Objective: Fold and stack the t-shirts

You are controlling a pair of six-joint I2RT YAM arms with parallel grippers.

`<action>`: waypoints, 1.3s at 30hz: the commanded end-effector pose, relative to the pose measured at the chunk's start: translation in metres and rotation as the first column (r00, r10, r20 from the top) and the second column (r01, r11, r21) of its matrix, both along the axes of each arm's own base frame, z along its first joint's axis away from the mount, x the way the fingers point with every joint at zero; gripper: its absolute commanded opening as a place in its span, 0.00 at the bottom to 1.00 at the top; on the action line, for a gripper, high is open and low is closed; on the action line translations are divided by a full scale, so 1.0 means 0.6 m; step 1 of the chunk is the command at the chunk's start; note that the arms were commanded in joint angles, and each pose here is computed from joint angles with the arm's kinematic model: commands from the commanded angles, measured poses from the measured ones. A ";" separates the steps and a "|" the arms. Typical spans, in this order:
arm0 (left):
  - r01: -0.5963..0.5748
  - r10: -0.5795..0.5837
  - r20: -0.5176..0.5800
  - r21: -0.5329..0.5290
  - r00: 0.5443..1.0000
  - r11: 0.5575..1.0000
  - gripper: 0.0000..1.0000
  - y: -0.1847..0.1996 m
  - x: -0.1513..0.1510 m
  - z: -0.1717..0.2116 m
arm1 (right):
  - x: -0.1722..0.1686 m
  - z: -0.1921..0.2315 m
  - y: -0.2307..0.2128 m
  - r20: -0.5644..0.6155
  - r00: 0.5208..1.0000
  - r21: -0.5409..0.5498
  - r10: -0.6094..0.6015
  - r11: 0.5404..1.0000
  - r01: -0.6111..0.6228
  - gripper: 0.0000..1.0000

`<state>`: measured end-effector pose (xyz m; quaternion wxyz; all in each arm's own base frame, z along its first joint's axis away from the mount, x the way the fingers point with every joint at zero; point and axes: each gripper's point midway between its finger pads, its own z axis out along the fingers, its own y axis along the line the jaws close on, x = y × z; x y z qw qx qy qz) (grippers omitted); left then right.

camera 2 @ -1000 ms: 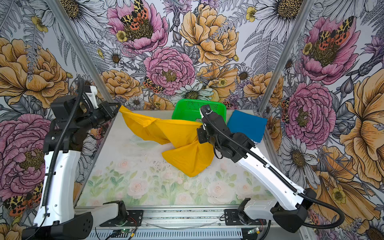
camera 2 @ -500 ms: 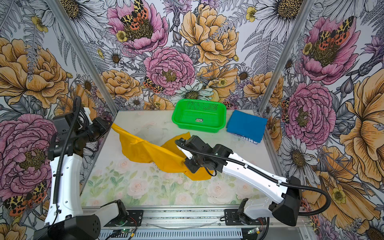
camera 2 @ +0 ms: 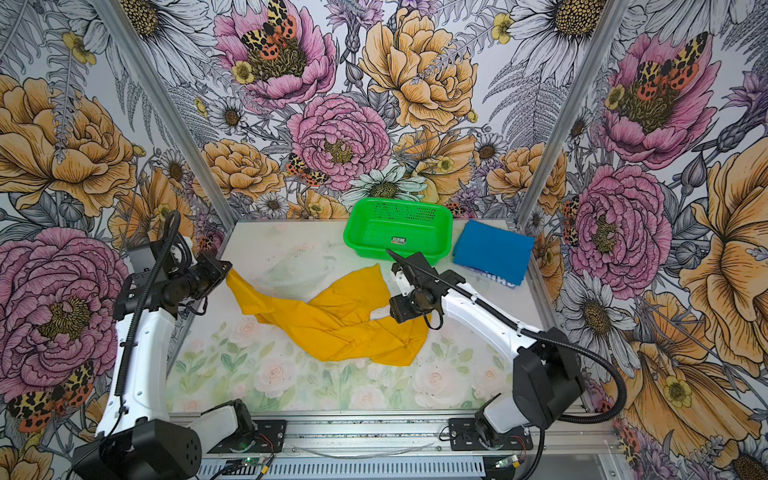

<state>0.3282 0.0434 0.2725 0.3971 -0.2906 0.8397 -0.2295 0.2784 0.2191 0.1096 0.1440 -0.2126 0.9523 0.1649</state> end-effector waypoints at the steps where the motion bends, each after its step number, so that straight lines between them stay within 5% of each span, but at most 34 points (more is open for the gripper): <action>1: 0.007 -0.008 0.036 0.032 0.999 0.999 0.00 0.006 0.003 0.003 | 0.014 -0.015 0.044 -0.009 1.000 0.102 0.026 0.994 -0.024 0.61; 15: 0.014 -0.014 0.009 0.033 1.000 0.999 0.00 0.008 0.007 -0.022 | 0.030 -0.091 0.148 -0.096 0.985 0.178 0.141 0.976 -0.123 0.56; 23: 0.013 -0.013 0.008 0.035 1.000 0.999 0.00 0.011 0.010 -0.023 | 0.039 -0.078 0.137 -0.048 0.994 0.144 0.102 0.985 -0.094 0.00; 31: 0.008 -0.009 0.035 0.035 0.999 0.999 0.00 0.014 0.016 -0.002 | 0.056 0.094 0.059 0.197 0.980 0.184 -0.035 0.983 -0.002 0.00; 39: 0.028 -0.030 0.100 0.028 0.995 0.999 0.00 0.007 0.034 0.053 | 0.069 0.280 -0.076 0.455 0.866 0.216 -0.209 0.969 0.121 0.00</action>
